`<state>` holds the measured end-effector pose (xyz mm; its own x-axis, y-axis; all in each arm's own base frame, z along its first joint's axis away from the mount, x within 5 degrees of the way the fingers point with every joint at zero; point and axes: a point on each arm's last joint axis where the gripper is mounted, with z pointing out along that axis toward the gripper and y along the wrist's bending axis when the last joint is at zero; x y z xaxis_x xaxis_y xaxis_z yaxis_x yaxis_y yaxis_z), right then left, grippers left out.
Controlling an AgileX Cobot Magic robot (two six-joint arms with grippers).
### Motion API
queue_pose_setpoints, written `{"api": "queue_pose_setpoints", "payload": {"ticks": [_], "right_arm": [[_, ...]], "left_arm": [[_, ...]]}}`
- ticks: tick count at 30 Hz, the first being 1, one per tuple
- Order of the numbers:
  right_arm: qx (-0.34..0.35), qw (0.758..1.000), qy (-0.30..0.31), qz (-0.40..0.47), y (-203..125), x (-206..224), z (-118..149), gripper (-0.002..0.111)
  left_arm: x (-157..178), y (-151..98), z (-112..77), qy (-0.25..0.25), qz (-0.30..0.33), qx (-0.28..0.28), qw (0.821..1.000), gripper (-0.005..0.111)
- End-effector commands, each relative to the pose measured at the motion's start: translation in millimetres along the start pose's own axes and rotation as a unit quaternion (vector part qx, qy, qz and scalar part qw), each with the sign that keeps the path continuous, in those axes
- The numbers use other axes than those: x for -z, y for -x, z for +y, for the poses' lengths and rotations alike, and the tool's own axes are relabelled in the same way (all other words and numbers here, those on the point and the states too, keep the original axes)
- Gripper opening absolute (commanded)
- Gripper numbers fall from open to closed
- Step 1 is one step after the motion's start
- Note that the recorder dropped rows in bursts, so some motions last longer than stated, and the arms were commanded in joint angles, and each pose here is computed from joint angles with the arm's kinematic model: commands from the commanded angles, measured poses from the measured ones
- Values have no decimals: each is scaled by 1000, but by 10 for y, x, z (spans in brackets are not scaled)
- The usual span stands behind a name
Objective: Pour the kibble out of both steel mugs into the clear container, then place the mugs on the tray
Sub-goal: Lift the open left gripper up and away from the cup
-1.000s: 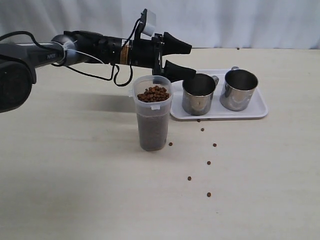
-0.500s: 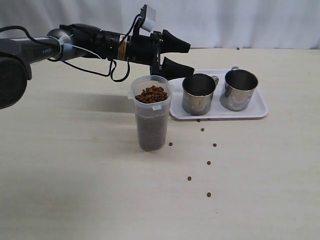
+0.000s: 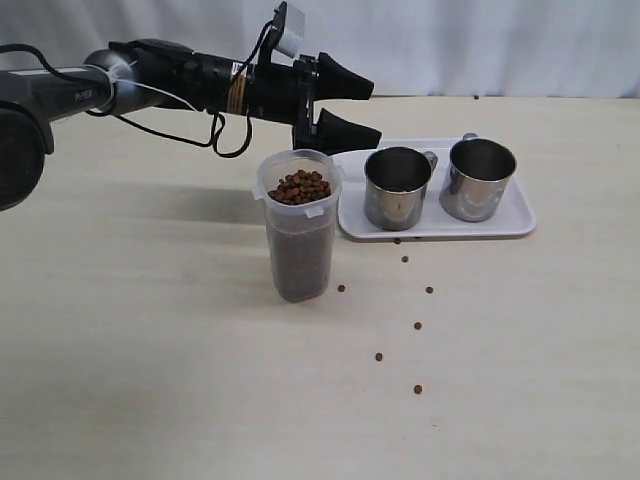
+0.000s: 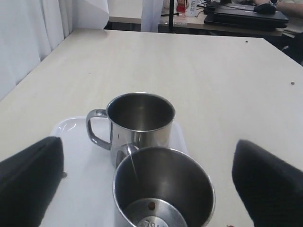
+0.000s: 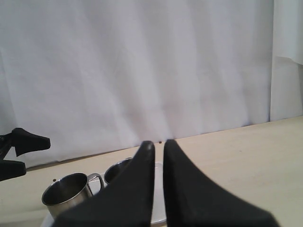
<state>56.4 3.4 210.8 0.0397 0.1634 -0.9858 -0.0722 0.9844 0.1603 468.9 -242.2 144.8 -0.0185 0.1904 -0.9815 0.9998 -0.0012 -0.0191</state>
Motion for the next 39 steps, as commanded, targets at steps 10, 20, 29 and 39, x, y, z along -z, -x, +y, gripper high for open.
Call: {"api": "queue_pose_setpoints", "payload": {"ticks": [10, 20, 29, 39], "right_arm": [[-2, 1000, -3, 1, -10, 2, -5, 5], [-2, 1000, -3, 1, -10, 2, -5, 5], [-2, 1000, -3, 1, -10, 2, -5, 5], [-2, 1000, -3, 1, -10, 2, -5, 5]], "left_arm": [[20, 84, -9, -2, -5, -41, 999, 77], [20, 80, -11, -3, -3, -114, 993, 77], [20, 80, -11, -3, -3, -164, 986, 77], [67, 79, 13, 3, -4, -193, 981, 72]]}}
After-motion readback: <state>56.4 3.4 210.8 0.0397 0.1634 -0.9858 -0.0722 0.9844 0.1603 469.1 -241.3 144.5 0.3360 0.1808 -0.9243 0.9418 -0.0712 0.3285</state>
